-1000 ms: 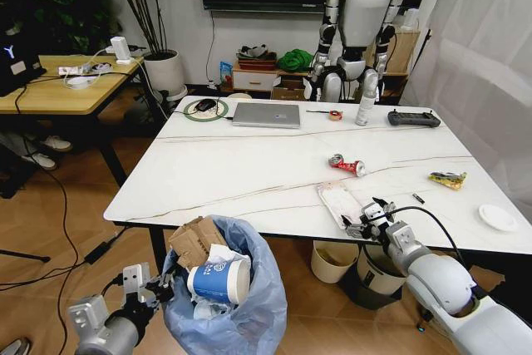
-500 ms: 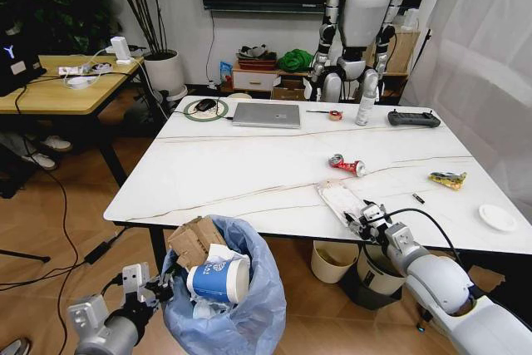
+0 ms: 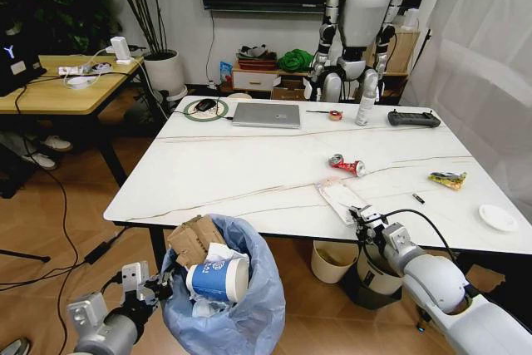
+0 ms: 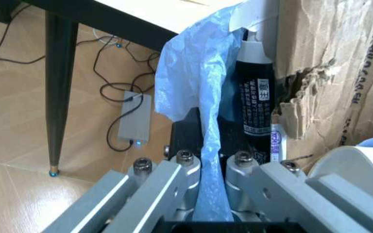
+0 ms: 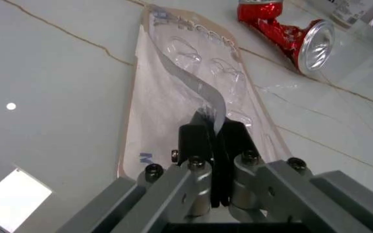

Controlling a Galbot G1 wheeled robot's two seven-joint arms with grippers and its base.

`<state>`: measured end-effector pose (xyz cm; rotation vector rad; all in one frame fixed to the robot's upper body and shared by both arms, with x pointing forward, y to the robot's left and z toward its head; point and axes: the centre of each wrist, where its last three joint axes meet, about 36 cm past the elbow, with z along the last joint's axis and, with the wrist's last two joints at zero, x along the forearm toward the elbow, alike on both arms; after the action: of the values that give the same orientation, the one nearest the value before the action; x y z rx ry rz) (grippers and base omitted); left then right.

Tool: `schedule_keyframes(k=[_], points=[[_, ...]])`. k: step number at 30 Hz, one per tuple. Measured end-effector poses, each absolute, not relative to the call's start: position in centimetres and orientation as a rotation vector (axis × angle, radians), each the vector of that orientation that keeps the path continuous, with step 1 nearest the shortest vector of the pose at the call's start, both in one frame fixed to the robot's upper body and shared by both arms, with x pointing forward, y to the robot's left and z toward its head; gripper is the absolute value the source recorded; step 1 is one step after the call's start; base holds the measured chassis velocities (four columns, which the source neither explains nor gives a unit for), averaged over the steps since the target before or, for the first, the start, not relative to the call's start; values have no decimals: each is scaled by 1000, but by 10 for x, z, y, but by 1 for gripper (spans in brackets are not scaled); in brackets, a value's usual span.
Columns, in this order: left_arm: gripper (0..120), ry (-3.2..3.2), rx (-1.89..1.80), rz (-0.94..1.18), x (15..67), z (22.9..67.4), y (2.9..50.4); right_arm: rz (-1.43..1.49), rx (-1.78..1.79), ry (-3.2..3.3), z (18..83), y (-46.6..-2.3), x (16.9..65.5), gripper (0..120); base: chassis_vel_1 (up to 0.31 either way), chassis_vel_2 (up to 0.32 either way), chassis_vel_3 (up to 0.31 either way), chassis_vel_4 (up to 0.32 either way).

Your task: Pick up the trash bin and place the trash from the table into it.

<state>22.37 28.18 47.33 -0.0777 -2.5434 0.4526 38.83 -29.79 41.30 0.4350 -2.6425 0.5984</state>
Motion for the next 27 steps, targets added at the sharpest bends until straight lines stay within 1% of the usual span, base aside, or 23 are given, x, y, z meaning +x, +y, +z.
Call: schedule_keyframes(k=[5, 8, 18, 22, 23, 27], points=[[0, -2542, -81, 452, 225, 474, 282, 465, 470, -2652, 418, -298, 390, 0, 0, 0, 0, 0], [0, -2542, -82, 453, 225, 473, 282, 343, 520, -2696, 433, -296, 391, 0, 0, 0, 0, 0], [0, -2535, -82, 454, 226, 471, 282, 161, 660, -2804, 481, -284, 381, 0, 0, 0, 0, 0], [0, -2531, -85, 453, 225, 470, 282, 41, 805, -2823, 509, -268, 366, 0, 0, 0, 0, 0], [0, -2528, -87, 451, 225, 470, 282, -15, 890, -2813, 518, -259, 359, 0, 0, 0, 0, 0], [0, -2525, -90, 447, 225, 470, 282, -83, 989, -2789, 527, -246, 350, 0, 0, 0, 0, 0]])
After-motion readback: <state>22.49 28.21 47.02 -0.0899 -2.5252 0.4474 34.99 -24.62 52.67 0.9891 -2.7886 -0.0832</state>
